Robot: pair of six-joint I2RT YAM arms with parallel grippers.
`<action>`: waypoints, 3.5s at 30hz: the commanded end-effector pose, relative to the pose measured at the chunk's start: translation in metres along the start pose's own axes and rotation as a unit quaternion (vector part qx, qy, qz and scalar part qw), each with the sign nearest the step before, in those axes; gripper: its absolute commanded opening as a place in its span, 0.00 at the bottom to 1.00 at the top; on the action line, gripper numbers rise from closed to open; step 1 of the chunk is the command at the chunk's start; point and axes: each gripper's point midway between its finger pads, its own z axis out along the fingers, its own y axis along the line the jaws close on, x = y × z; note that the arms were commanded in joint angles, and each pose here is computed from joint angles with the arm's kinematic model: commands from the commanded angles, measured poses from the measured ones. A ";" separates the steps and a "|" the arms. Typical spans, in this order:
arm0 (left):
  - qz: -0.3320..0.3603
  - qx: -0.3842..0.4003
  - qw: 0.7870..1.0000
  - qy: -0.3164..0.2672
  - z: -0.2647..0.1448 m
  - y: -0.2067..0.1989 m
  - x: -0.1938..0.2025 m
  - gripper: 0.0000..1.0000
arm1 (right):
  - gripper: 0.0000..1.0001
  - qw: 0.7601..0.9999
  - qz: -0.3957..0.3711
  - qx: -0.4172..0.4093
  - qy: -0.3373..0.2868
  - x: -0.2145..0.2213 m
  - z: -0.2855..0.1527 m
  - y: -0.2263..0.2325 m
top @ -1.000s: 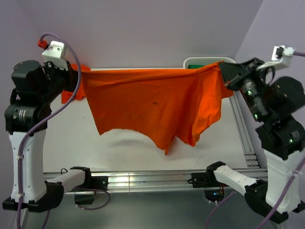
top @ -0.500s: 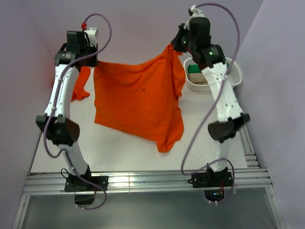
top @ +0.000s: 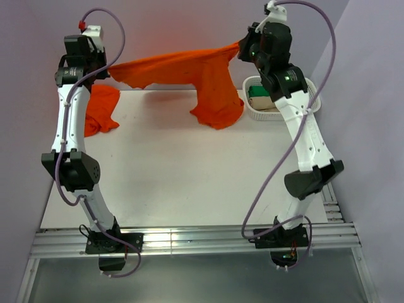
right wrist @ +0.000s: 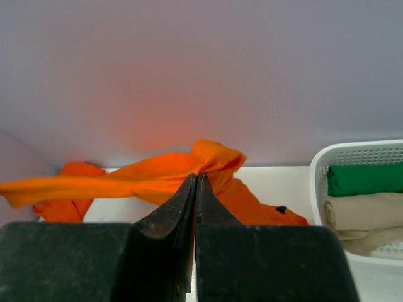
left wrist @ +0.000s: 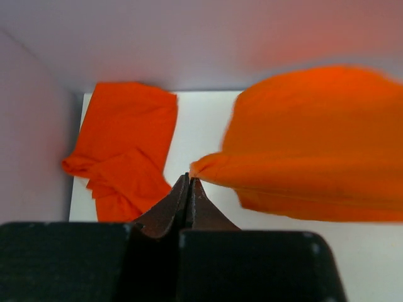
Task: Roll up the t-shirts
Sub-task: Flatten the tshirt
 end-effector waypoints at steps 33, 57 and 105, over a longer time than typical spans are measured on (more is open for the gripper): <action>0.119 0.329 0.909 0.225 -0.030 -0.251 0.277 0.50 | 0.00 0.969 0.008 0.116 0.220 0.243 -0.082 -0.059; 0.140 0.236 0.940 0.203 -0.005 -0.338 0.326 0.47 | 0.00 0.968 0.003 0.124 0.217 0.234 -0.078 -0.058; 0.022 0.093 0.992 -0.078 -0.148 -0.096 0.012 0.00 | 0.00 0.994 -0.073 -0.015 0.082 0.062 -0.127 0.013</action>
